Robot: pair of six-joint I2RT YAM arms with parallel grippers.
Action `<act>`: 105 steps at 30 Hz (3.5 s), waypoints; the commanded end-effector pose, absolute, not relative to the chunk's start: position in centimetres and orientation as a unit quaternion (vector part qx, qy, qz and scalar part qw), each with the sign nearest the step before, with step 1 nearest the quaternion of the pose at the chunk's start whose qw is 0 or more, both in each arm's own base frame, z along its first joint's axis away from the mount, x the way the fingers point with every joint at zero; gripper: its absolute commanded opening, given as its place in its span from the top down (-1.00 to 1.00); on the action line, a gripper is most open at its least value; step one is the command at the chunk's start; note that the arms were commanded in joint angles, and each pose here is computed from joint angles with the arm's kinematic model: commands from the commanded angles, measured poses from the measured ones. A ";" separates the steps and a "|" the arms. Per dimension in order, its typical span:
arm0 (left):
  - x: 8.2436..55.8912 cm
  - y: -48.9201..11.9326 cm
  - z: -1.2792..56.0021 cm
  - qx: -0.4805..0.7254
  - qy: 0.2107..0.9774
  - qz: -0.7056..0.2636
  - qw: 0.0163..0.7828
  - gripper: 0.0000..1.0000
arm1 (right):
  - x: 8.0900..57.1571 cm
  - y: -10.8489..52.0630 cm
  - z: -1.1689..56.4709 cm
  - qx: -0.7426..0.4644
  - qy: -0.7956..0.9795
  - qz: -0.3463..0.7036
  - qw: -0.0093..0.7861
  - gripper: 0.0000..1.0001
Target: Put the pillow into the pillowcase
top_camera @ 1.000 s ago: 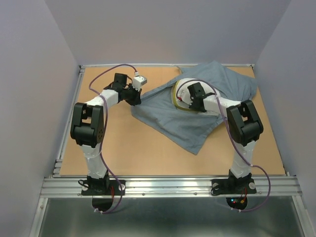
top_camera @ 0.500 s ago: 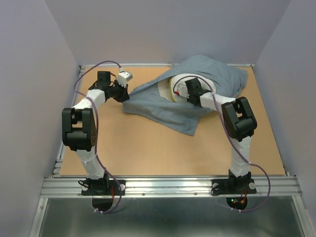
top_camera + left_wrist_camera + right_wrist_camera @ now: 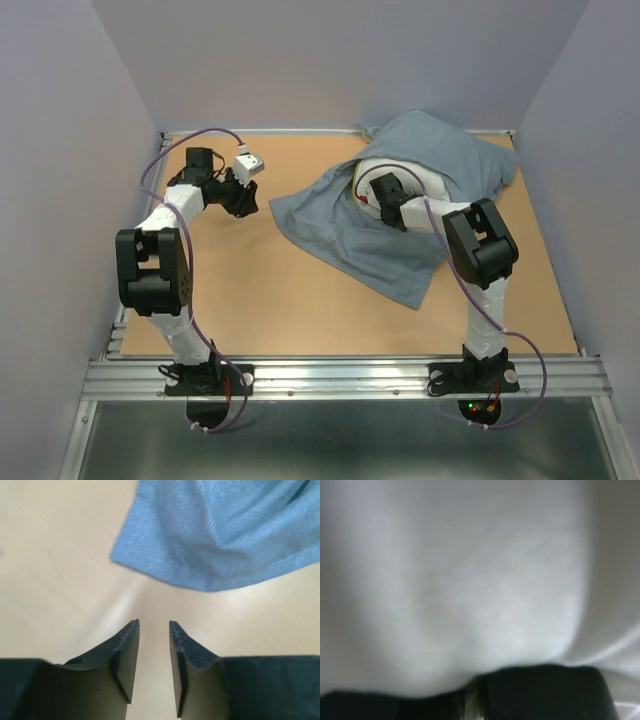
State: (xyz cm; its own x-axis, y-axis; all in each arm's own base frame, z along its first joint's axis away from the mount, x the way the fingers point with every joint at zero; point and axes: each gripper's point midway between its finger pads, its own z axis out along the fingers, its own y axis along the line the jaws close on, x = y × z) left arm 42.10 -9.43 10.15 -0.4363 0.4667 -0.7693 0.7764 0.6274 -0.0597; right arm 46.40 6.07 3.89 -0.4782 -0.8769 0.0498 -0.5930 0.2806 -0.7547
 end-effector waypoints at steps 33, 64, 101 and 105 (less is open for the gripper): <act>37.0 -38.8 17.9 0.726 0.255 -0.023 0.639 0.36 | 32.3 2.3 -4.8 -0.520 0.820 -0.208 -0.120 0.99; 40.2 -44.5 7.3 0.788 0.226 -0.008 0.572 0.46 | 32.4 3.1 -4.5 -0.518 0.827 -0.186 -0.112 0.99; 32.6 -35.5 20.2 0.788 0.246 -0.062 0.561 0.11 | 29.5 10.0 3.1 -0.493 0.863 0.030 -0.108 0.70; 31.3 -36.0 18.2 0.806 0.224 -0.083 0.541 -0.07 | 29.3 9.9 2.7 -0.492 0.863 0.031 -0.112 0.77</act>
State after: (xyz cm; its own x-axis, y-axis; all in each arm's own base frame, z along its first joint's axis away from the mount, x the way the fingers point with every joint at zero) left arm 32.56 -34.95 18.25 0.8644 0.3406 -0.3700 0.4680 -0.2756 0.8396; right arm 34.52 8.83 3.92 -0.4834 -0.8682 0.1122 -0.8753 0.4775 -0.0764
